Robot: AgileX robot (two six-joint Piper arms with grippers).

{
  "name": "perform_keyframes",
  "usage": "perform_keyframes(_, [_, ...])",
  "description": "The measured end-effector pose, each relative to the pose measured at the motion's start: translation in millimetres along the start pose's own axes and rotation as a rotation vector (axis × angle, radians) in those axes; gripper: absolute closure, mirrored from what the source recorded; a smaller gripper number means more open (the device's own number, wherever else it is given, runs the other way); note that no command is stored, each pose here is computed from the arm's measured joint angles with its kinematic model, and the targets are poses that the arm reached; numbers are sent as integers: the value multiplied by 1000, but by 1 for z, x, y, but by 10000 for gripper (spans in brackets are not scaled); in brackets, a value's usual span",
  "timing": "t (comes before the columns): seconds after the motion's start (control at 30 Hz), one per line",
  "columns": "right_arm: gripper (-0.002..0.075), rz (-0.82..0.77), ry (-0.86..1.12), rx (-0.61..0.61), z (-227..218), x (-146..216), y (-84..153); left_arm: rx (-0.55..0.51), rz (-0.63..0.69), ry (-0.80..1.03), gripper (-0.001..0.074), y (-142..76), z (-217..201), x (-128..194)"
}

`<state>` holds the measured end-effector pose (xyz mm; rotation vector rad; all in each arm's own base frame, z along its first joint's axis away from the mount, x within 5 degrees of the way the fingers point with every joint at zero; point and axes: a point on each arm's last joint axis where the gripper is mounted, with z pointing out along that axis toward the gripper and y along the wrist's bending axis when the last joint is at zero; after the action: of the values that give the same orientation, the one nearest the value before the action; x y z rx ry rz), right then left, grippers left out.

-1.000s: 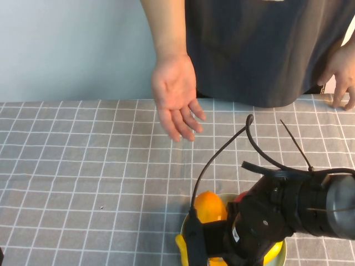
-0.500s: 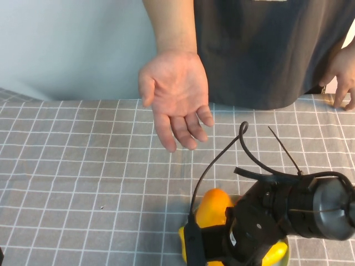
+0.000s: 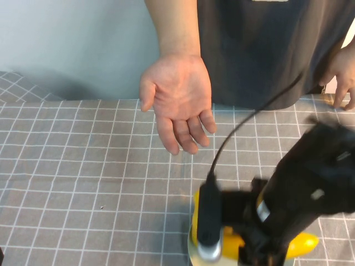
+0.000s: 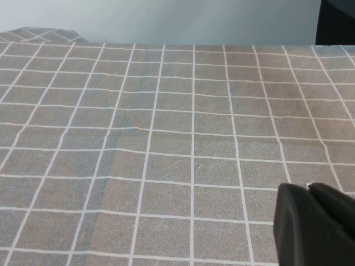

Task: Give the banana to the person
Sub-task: Hand the grabbed banana to the person

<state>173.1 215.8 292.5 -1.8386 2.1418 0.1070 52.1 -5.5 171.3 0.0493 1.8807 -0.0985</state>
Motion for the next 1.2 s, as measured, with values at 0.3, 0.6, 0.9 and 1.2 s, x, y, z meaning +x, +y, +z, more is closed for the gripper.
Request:
perform_keyframes(0.3, [734,33,-36,341,-115,-16,-36,0,0,0,735,0,0,0])
perform_keyframes(0.6, [734,-381,-27,500,-140,-52,-64,0,0,0,735,0,0,0])
perform_keyframes(0.9, [734,-473,7,487,-102,-88,-85,0,0,0,735,0,0,0])
perform_keyframes(1.2, [437,-445,5,464,-91,-92,-87,0,0,0,735,0,0,0])
